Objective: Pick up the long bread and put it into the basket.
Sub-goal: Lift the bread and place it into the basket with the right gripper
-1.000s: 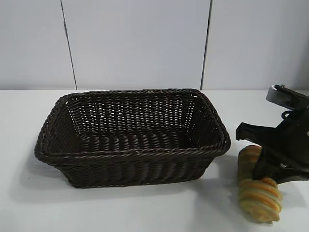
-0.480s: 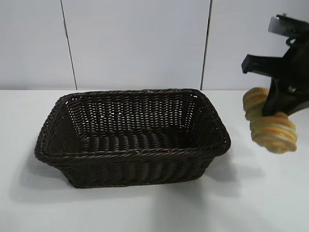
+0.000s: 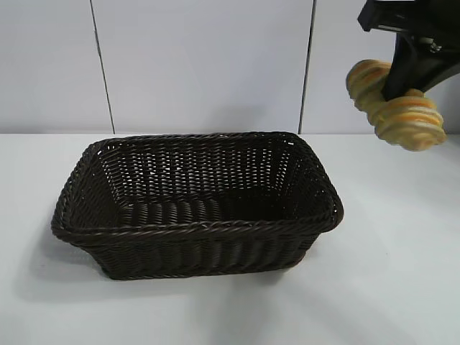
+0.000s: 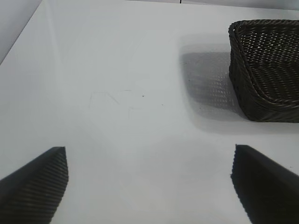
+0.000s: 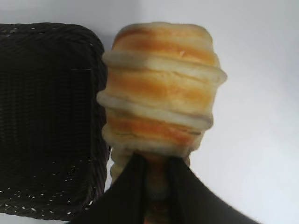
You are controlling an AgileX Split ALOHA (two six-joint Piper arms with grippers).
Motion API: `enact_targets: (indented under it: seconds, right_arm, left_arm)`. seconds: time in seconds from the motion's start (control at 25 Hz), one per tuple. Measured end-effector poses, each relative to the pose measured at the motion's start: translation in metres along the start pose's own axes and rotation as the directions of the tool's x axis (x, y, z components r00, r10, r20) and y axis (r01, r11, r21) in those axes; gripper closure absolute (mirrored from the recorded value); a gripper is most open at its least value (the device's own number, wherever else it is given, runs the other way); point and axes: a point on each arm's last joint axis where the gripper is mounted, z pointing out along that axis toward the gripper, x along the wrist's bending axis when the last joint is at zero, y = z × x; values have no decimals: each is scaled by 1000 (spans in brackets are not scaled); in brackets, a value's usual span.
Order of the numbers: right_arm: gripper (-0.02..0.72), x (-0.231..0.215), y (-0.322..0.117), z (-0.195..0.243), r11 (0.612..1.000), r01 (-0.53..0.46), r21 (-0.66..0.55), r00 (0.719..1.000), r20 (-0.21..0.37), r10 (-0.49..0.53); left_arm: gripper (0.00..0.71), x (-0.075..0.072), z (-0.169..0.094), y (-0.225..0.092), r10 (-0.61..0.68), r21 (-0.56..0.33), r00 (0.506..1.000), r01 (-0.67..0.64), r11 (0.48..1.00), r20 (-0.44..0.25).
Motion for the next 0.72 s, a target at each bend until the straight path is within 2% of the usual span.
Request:
enact_targets:
  seconds: [0.12,0.24,0.36,0.44,0.6,0.72]
  right_arm:
    - [611,3,8,7,988,150,-21,988,-32,-151]
    - [611,17,21,18,953,301,-36,951,-55,-303]
    - [611,41,39,37,911,410,-44,908,-81,-412]
    - [620,57,50,51,876,481,-40,871,-87,-483]
    - [620,88,66,89,782,623,2,779,-88,-620]
    - [620,107,71,118,721,692,35,720,-98,-687]
  left_arm:
    - [23,0,0,0,0,0,1000,0,1000,0]
    - [23,0,1,0,0,3,1000,0,1000,0]
    - [23,0,1,0,0,3,1000,0,1000,0]
    - [23,0,1,0,0,3,1000,0,1000,0]
    - [23,0,1,0,0,3,1000,0,1000,0]
    - [23,0,1,0,0,3,1000,0,1000,0]
